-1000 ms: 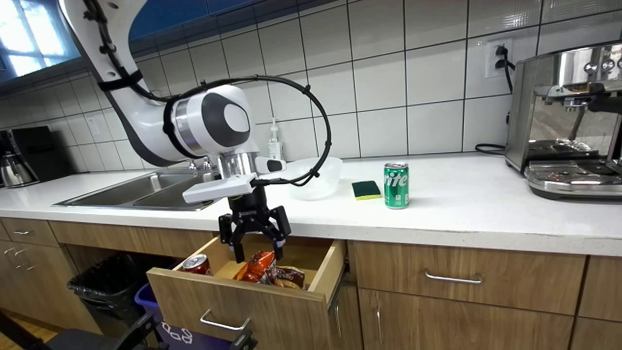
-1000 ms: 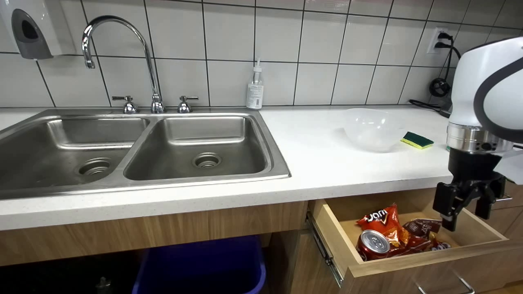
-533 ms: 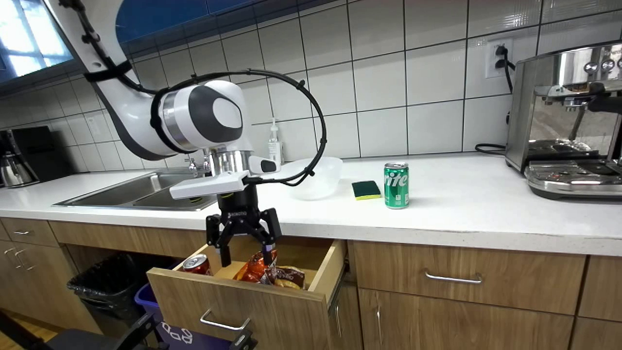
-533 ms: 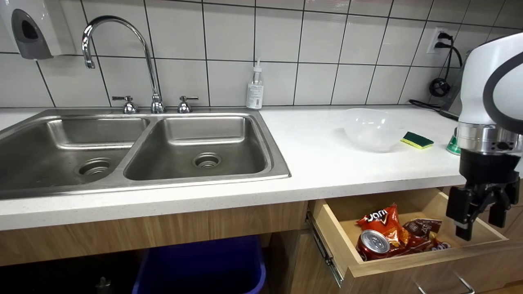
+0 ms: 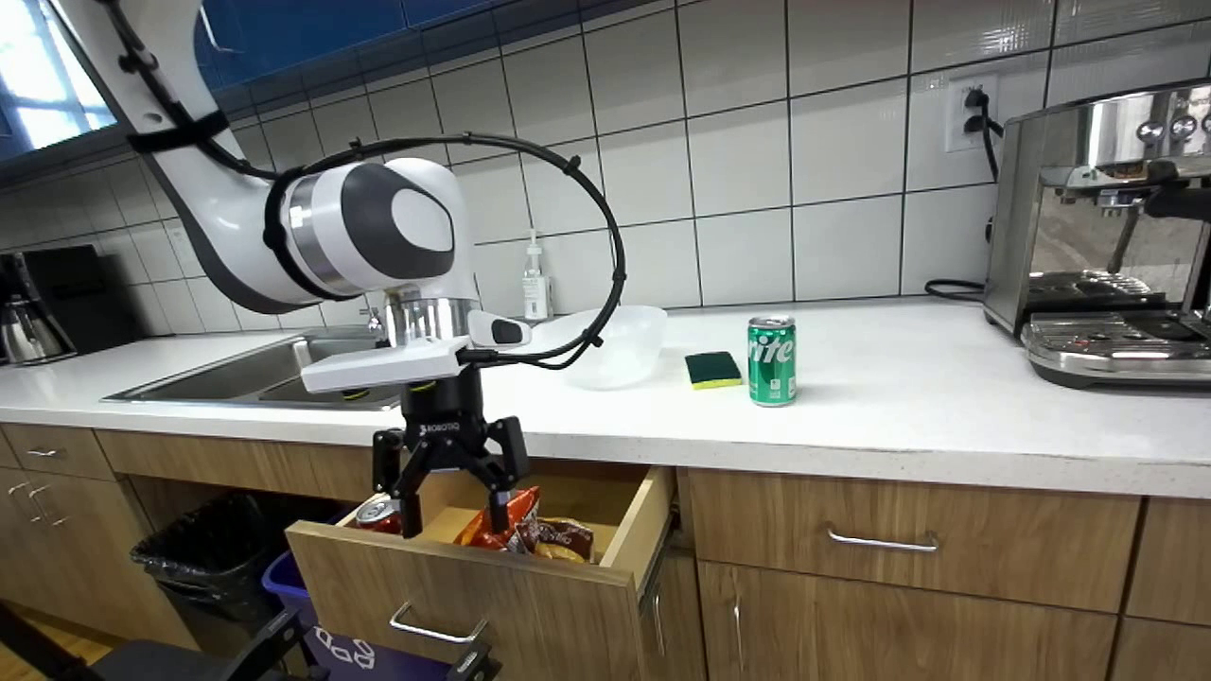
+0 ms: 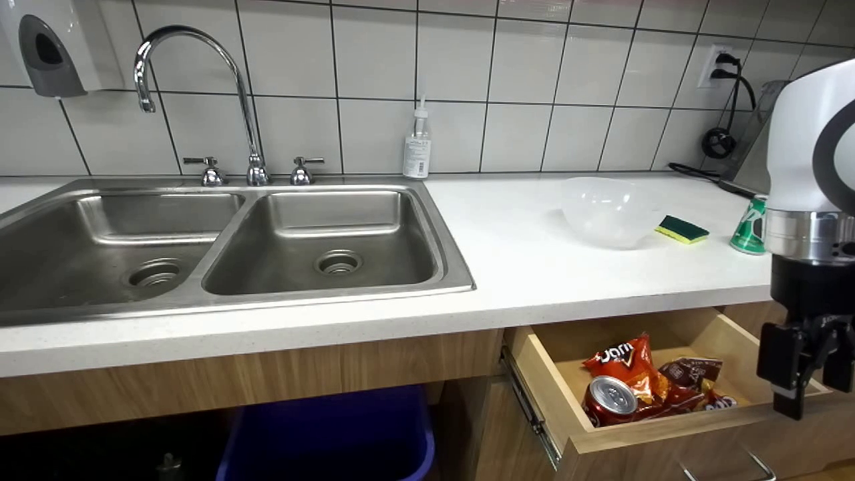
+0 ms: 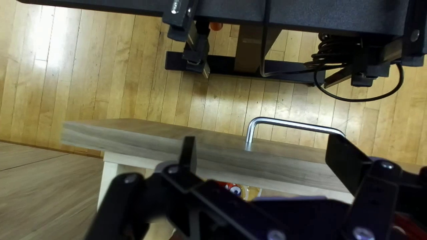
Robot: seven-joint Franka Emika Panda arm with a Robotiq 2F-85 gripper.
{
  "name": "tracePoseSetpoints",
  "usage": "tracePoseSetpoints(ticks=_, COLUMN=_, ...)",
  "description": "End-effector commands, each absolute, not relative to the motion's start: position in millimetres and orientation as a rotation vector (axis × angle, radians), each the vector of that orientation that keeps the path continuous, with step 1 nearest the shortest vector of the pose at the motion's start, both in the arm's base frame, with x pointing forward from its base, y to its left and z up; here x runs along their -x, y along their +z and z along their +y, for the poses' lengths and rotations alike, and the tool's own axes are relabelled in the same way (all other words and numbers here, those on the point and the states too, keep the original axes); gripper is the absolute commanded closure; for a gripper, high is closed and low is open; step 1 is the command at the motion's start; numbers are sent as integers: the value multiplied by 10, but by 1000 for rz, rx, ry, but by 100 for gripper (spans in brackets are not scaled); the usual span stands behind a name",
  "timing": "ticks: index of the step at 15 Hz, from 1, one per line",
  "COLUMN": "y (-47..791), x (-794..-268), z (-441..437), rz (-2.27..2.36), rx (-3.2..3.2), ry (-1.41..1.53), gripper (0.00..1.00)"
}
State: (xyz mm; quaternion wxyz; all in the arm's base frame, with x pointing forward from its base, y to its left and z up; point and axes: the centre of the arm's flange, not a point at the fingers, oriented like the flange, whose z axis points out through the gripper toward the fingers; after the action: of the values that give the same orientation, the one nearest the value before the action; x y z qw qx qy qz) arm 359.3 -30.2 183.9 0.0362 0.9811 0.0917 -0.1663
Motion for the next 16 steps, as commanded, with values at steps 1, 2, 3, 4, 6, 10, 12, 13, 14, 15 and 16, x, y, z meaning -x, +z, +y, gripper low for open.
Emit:
tracePoseSetpoints(ticks=1, y=1911, x=-3442, z=-269, rz=342, rx=-3003, ry=-546, gripper=0)
tracePoseSetpoints(ticks=2, y=1883, x=-3418, z=-253, rz=351, rx=-2995, ry=-553, gripper=0)
tracePoseSetpoints(ticks=3, y=1861, x=-3395, z=-242, rz=363, rx=-2989, ry=-561, gripper=0)
tracePoseSetpoints(ticks=4, y=1840, x=-3373, z=-232, rz=373, rx=-2983, ry=-569, gripper=0)
tracePoseSetpoints(ticks=6, y=1797, x=-3336, z=-212, rz=390, rx=-2972, ry=-578, gripper=0)
tracePoseSetpoints(ticks=10, y=1741, x=-3311, z=-169, rz=413, rx=-2965, ry=-567, gripper=0)
tracePoseSetpoints(ticks=12, y=1720, x=-3312, z=-147, rz=413, rx=-2960, ry=-556, gripper=0)
tracePoseSetpoints(ticks=13, y=1707, x=-3314, z=-136, rz=419, rx=-2957, ry=-555, gripper=0)
tracePoseSetpoints(ticks=14, y=1692, x=-3312, z=-128, rz=423, rx=-2952, ry=-561, gripper=0)
tracePoseSetpoints(ticks=15, y=1681, x=-3309, z=-124, rz=428, rx=-2949, ry=-564, gripper=0)
tracePoseSetpoints(ticks=16, y=1665, x=-3312, z=-121, rz=428, rx=-2945, ry=-569, gripper=0)
